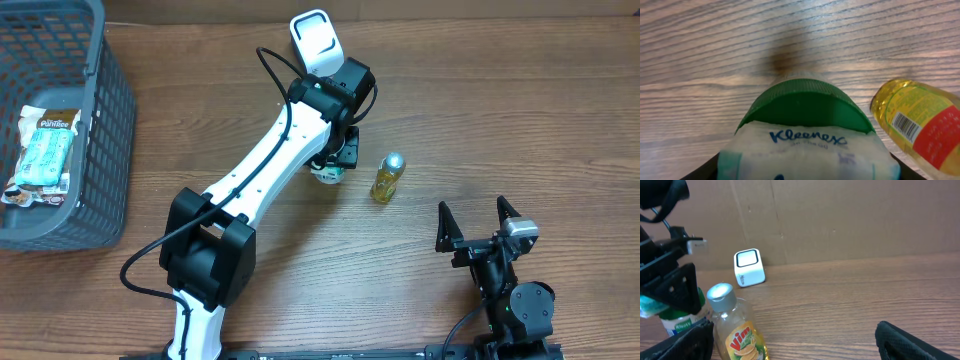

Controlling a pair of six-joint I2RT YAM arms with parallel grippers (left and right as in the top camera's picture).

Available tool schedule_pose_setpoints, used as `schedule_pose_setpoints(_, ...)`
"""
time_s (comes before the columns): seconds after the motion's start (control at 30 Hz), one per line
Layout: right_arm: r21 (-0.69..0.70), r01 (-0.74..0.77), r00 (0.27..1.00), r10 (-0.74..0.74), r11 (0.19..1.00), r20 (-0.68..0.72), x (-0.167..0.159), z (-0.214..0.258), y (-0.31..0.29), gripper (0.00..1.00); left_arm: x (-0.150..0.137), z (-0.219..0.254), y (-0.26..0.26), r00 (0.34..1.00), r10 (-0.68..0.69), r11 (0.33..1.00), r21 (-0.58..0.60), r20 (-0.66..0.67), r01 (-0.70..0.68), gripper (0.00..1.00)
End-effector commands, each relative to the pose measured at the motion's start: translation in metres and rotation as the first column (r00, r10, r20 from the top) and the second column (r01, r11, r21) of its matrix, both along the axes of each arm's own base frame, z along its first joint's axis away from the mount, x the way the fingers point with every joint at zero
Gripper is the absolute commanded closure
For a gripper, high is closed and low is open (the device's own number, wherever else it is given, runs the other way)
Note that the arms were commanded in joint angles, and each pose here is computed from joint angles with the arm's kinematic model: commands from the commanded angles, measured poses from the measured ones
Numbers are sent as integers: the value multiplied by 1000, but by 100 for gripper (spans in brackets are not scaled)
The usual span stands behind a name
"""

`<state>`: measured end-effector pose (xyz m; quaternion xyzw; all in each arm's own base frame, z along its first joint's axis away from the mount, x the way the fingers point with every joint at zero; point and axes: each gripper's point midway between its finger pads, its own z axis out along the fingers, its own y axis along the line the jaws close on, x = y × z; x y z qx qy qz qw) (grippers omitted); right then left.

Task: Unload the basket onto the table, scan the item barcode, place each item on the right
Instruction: 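Lower the Kleenex pack beside the Vim bottle and open the left gripper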

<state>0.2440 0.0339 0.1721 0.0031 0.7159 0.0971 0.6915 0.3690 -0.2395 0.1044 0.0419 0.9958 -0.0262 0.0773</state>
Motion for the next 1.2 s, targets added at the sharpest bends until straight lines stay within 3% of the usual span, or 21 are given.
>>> schedule_pose_setpoints(0.0,-4,-3,1000,3,1000,4,0,-2,0,0,-3,-6,-6,1000,7,1000,-30,-2,-7,68)
schedule_pose_setpoints(0.37,-3,-3,1000,3,1000,4,0,-2,0,0,-14,-26,-15,999,44,999,-13,-1,-44,62)
schedule_pose_setpoints(0.73,-3,-3,1000,3,1000,4,0,-2,0,0,-18,-34,-18,999,45,999,-10,-6,-45,36)
schedule_pose_setpoints(1.17,-4,-3,1000,3,1000,4,0,-2,0,0,-16,-33,-14,999,40,999,7,9,-40,28)
